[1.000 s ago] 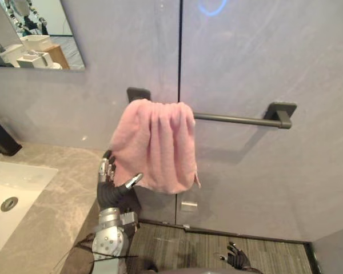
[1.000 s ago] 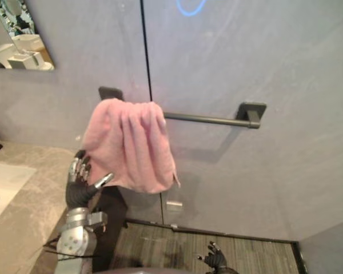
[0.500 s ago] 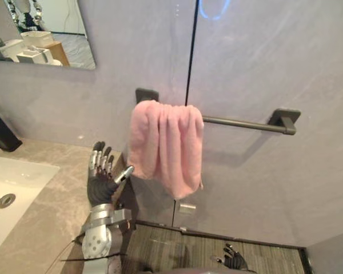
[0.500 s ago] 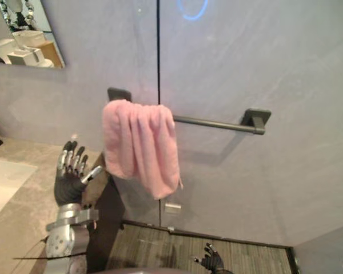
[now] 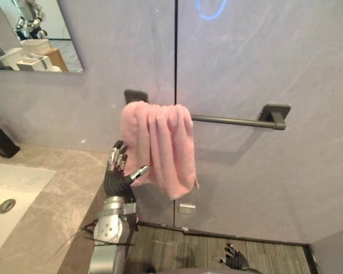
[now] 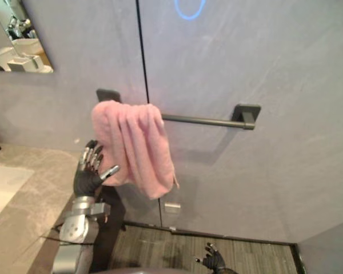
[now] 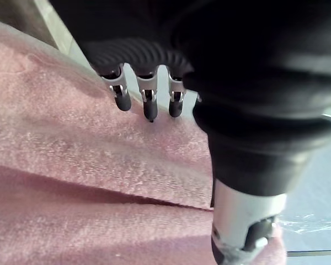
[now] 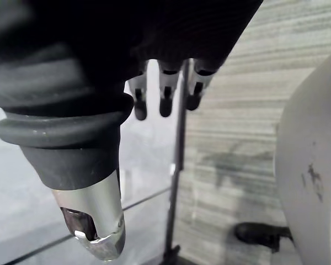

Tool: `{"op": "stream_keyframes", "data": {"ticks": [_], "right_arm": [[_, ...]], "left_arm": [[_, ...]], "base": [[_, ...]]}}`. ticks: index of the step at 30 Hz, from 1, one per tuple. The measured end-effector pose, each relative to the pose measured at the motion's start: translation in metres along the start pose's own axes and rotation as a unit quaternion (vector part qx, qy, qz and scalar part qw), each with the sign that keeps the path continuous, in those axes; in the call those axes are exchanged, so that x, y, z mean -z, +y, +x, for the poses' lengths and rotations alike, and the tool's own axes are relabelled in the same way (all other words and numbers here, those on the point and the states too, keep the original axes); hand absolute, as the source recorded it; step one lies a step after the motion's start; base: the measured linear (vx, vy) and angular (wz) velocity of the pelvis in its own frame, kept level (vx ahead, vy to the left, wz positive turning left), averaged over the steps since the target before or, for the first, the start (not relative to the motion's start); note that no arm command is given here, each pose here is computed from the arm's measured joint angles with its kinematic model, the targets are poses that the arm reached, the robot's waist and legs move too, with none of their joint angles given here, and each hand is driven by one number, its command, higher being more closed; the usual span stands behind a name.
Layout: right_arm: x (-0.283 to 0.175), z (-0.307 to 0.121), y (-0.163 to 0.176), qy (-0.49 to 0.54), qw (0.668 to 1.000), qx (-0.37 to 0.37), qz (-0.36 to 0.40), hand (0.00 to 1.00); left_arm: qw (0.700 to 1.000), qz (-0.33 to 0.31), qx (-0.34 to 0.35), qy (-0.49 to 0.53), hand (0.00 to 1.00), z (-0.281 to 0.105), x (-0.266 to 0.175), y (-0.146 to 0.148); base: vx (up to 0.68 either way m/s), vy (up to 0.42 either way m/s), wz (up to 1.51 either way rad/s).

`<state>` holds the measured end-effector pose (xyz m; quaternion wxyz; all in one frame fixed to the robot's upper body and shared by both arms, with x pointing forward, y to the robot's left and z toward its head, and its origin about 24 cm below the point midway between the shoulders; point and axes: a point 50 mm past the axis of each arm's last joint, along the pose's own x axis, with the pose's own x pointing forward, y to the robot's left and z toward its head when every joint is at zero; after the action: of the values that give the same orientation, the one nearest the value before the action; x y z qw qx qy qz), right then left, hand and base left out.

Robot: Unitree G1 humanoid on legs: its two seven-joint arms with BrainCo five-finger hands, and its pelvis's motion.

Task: Organize washtable

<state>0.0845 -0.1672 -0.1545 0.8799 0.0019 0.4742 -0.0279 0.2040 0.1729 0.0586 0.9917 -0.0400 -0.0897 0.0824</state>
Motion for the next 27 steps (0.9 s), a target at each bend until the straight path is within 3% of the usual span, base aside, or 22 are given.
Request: {"op": "stream_keyframes", "data": {"ticks": [15,27], "right_arm": [[-0.003,0.004,0.001,0.005,1.000,-0.002,-0.006,0.00],[-0.003,0.004,0.002,0.005,1.000,0.000,0.004,0.00]], "left_arm": [[0.996,0.042,-0.080,0.016,0.00,0.004,0.009,0.030],[0.996,0.038,-0.084,0.019,0.00,0.003,0.009,0.032]], "base": [[0.00,-0.004,-0.01],[-0.01,-0.002,0.02]]}}
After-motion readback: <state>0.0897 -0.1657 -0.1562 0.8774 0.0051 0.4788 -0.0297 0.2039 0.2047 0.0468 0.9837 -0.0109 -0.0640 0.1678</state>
